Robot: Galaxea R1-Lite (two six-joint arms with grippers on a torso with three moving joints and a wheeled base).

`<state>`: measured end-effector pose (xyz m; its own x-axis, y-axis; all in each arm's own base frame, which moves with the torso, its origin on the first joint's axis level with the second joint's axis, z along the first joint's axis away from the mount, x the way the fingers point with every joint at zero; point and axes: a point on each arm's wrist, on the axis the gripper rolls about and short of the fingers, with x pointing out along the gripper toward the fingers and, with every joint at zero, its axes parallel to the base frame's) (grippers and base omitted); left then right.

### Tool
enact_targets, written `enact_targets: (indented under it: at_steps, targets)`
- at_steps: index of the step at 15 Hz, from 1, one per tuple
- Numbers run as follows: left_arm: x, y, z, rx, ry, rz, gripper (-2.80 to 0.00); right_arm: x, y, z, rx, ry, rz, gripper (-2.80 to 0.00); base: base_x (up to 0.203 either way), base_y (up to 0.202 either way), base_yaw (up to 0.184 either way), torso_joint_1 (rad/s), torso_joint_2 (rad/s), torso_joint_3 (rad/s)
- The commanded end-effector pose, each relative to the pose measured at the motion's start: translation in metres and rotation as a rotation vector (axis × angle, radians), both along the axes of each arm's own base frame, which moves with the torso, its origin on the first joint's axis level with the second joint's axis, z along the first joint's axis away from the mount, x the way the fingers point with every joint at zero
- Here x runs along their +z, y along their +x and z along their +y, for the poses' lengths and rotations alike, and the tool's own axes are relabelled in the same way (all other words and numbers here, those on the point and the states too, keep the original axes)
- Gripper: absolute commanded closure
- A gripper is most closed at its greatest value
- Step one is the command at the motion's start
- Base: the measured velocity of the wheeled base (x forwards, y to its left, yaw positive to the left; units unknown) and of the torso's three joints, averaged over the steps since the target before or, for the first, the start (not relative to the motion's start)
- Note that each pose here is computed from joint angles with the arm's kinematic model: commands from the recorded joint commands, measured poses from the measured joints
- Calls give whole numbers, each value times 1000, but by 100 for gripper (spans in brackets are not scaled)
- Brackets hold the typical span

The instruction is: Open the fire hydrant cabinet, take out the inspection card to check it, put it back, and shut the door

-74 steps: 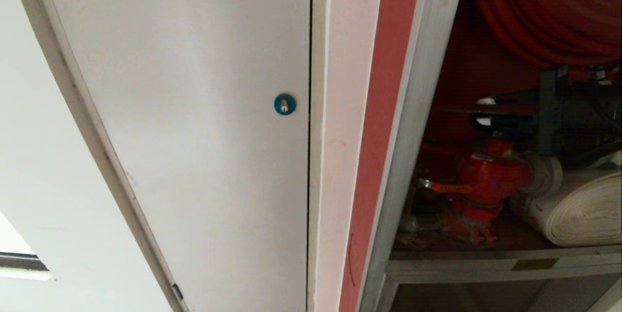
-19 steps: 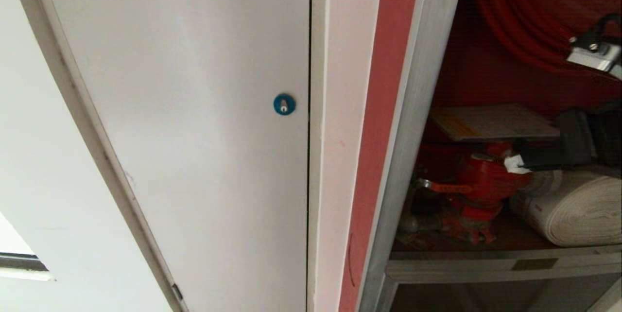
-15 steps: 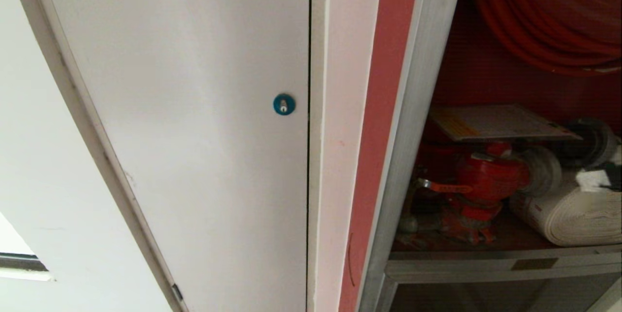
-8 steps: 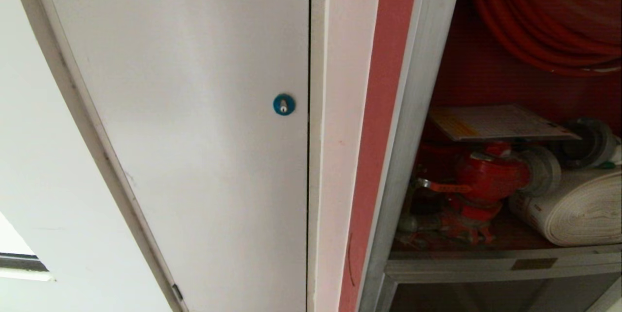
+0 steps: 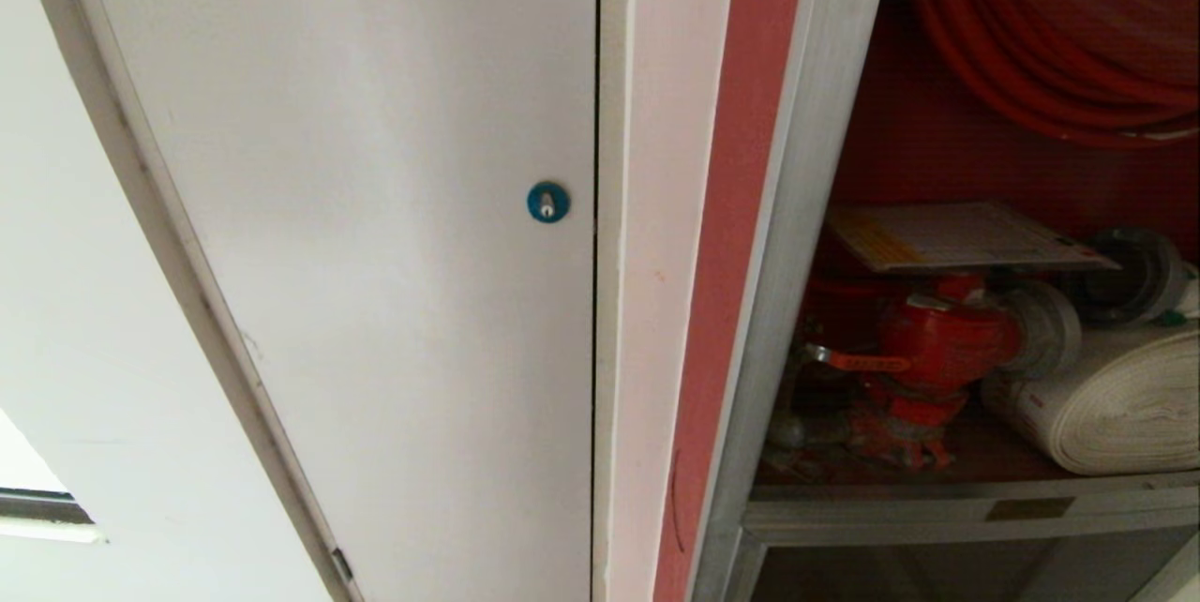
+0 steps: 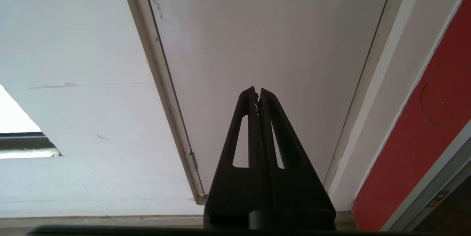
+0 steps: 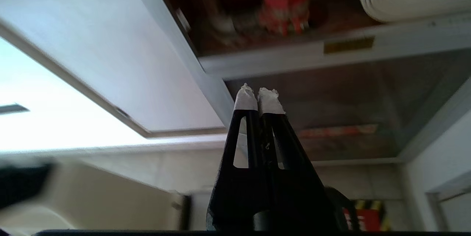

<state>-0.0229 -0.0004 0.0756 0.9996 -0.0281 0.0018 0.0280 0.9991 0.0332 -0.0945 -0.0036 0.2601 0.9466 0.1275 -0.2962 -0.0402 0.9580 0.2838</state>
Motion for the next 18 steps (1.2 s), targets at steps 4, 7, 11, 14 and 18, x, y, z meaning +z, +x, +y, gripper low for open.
enact_targets:
  at_steps: [4, 7, 11, 14, 18]
  targets:
    - [0, 0, 0, -1, 0, 2, 0, -55, -1, 2, 0, -70, -93, 0, 0, 0, 0, 0, 0, 0]
    - [0, 0, 0, 0, 1, 2, 0, -87, 12, 4, -14, -131, -222, 0, 0, 0, 0, 0, 0, 0]
    - [0, 0, 0, -1, 1, 2, 0, -126, 37, 4, -52, -237, -345, 0, 0, 0, 0, 0, 0, 0]
    - [0, 0, 0, 0, 1, 2, 0, -143, 55, 4, -75, -266, -422, 0, 0, 0, 0, 0, 0, 0]
    - [0, 0, 0, 0, 1, 2, 0, -169, 71, 4, -74, -338, -471, 0, 0, 0, 0, 0, 0, 0]
